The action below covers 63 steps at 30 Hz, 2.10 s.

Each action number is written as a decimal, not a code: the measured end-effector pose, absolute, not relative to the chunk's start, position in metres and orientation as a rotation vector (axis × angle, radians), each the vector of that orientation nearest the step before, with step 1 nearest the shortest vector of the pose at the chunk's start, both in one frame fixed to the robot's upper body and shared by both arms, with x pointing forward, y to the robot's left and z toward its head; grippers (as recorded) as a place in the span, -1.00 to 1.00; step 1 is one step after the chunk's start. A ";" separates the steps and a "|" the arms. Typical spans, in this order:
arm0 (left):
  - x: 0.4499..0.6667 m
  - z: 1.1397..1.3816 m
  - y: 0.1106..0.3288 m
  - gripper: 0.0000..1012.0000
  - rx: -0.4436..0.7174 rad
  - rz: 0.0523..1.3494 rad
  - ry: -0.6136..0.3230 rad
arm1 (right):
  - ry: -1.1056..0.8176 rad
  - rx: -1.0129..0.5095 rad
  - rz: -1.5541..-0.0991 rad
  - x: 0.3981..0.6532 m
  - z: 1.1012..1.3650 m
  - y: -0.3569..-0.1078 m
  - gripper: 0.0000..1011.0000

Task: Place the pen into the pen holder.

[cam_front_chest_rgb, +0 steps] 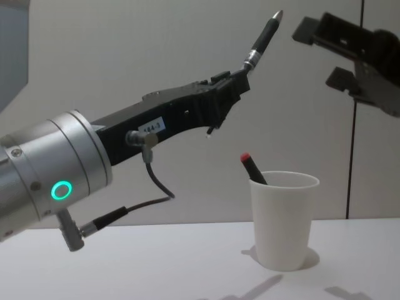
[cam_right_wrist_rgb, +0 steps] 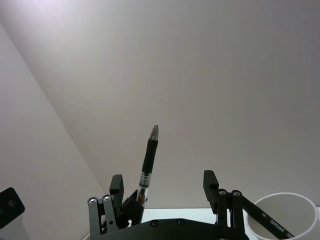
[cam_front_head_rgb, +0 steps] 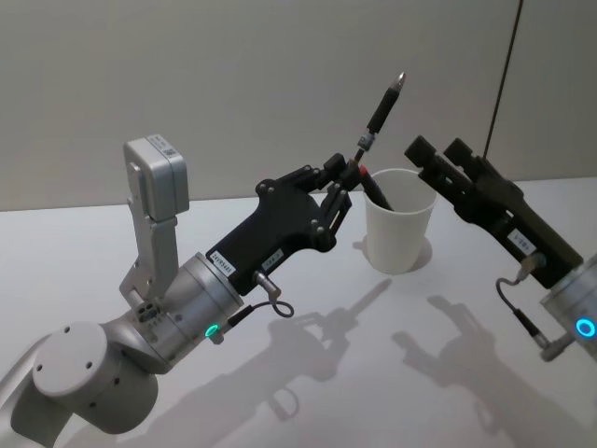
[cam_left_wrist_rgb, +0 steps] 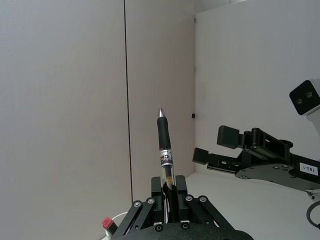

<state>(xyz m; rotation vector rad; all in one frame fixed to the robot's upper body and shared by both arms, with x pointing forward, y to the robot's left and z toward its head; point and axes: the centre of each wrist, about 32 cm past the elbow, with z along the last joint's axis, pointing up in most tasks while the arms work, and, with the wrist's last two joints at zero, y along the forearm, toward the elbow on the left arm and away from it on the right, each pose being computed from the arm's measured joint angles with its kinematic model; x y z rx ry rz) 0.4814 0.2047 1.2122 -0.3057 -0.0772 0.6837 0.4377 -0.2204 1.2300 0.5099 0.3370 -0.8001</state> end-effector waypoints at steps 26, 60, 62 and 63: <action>0.481 1.212 0.205 -0.68 -0.306 0.684 -0.077 | 0.460 0.589 -0.821 0.447 1.247 -0.176 0.98; 0.481 1.212 0.205 -0.68 -0.306 0.684 -0.077 | 0.482 0.537 -0.898 0.461 1.260 -0.140 0.98; 0.481 1.212 0.205 -0.68 -0.306 0.684 -0.077 | 0.483 0.537 -0.897 0.461 1.260 -0.140 0.98; 0.481 1.212 0.205 -0.68 -0.306 0.684 -0.077 | 0.484 0.537 -0.896 0.461 1.260 -0.141 0.98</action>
